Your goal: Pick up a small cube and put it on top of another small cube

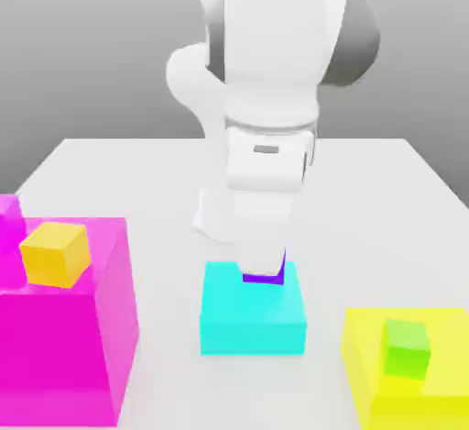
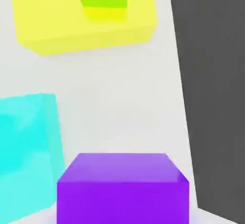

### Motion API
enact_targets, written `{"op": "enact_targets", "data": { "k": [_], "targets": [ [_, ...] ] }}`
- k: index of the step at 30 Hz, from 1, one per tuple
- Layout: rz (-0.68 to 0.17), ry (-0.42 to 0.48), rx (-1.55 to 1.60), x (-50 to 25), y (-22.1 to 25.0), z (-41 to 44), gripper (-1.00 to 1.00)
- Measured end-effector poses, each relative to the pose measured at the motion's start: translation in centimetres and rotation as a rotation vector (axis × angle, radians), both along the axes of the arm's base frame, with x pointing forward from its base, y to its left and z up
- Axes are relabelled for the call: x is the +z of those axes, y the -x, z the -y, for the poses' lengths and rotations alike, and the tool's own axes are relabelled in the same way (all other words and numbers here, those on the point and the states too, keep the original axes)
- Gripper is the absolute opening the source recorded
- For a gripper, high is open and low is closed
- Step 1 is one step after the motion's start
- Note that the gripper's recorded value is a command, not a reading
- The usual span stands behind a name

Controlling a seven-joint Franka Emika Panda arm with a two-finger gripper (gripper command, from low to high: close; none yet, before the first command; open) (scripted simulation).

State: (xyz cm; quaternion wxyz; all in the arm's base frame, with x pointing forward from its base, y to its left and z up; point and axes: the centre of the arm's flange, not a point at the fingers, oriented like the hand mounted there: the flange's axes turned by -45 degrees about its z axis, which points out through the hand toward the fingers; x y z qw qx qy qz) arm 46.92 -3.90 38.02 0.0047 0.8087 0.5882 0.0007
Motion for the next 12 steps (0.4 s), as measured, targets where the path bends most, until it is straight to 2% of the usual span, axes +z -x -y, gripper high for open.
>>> {"op": "enact_targets", "data": {
  "k": [5, 8, 9, 12],
  "targets": [
    [-0.006, -0.009, -0.292, 5.5, 0.9, 12.4, -1.0],
    [-0.007, -0.011, -0.358, 2.7, 1.4, 15.2, -1.0],
    [-0.007, -0.011, -0.363, 1.7, 1.5, 15.4, 1.0],
    [-0.007, -0.011, -0.363, 1.7, 1.5, 15.4, 1.0]
  ]
}}
